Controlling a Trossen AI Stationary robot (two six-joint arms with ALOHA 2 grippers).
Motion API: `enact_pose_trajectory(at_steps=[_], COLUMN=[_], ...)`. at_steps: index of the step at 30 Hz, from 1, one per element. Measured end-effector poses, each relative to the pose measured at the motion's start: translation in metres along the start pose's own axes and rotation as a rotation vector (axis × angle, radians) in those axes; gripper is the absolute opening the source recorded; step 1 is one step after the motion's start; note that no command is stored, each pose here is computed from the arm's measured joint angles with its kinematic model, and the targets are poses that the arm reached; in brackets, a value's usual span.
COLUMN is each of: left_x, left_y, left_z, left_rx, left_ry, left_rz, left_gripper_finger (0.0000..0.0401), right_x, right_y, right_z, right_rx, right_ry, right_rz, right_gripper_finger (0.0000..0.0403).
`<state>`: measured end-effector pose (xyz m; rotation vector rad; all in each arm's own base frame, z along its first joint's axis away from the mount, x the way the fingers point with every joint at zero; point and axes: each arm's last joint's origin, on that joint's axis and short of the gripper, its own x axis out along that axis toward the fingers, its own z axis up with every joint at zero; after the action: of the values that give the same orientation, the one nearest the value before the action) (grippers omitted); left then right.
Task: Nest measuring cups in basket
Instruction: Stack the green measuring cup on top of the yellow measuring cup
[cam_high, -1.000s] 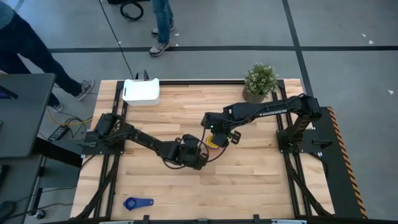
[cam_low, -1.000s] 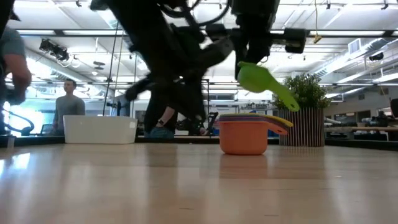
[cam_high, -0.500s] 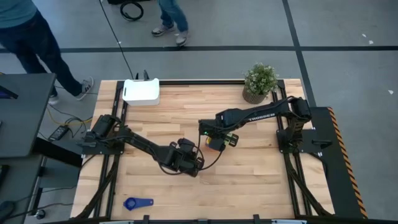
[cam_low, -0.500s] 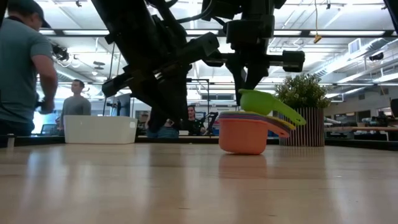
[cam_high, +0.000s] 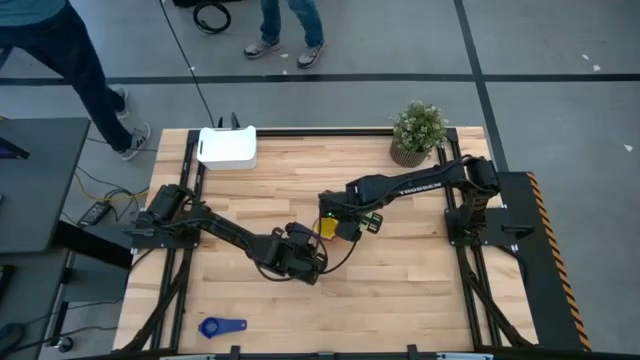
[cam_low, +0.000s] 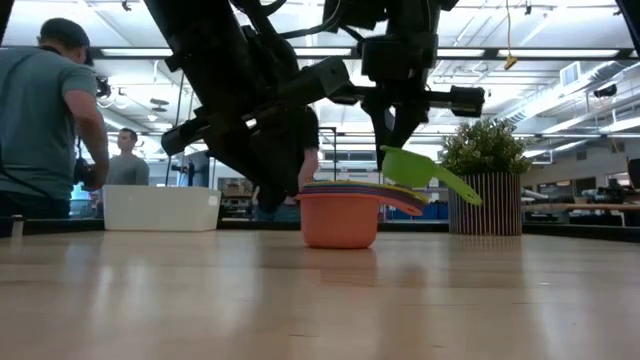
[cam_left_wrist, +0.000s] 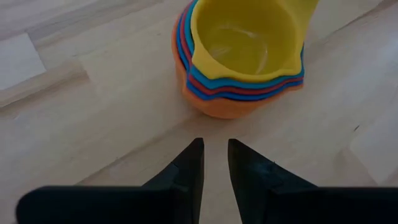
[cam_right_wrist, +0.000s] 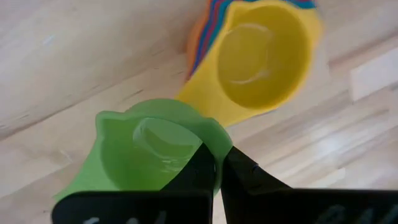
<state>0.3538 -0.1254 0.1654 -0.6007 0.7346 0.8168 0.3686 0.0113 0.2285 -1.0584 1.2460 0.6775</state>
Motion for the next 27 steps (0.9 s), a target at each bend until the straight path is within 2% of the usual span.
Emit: enact_pose_trajectory(at_steps=[5,10,15,27], left_x=[0.003,0.021,0.041,0.065], left_y=[0.008,0.015,0.013,0.005], left_z=[-0.002,0.000,0.007,0.029], left_rx=[0.046,0.079,0.106,0.169], left_ry=[-0.003,0.030,0.030,-0.009], left_rz=[0.085,0.152,0.133,0.015], left_gripper_finger=[0.0079,0.0079,0.0079,0.0079], right_x=[-0.020,-0.039,-0.047,-0.047], right_y=[-0.011,-0.020,-0.022,-0.024], right_z=[0.003,0.004,0.004,0.000], right_rx=[0.020,0.046,0.047,0.058], right_ry=[-0.016,-0.048,-0.054,-0.060], right_rz=[-0.042,-0.081,-0.085,-0.074], right_gripper_finger=[0.0011,0.0011,0.0011,0.0011])
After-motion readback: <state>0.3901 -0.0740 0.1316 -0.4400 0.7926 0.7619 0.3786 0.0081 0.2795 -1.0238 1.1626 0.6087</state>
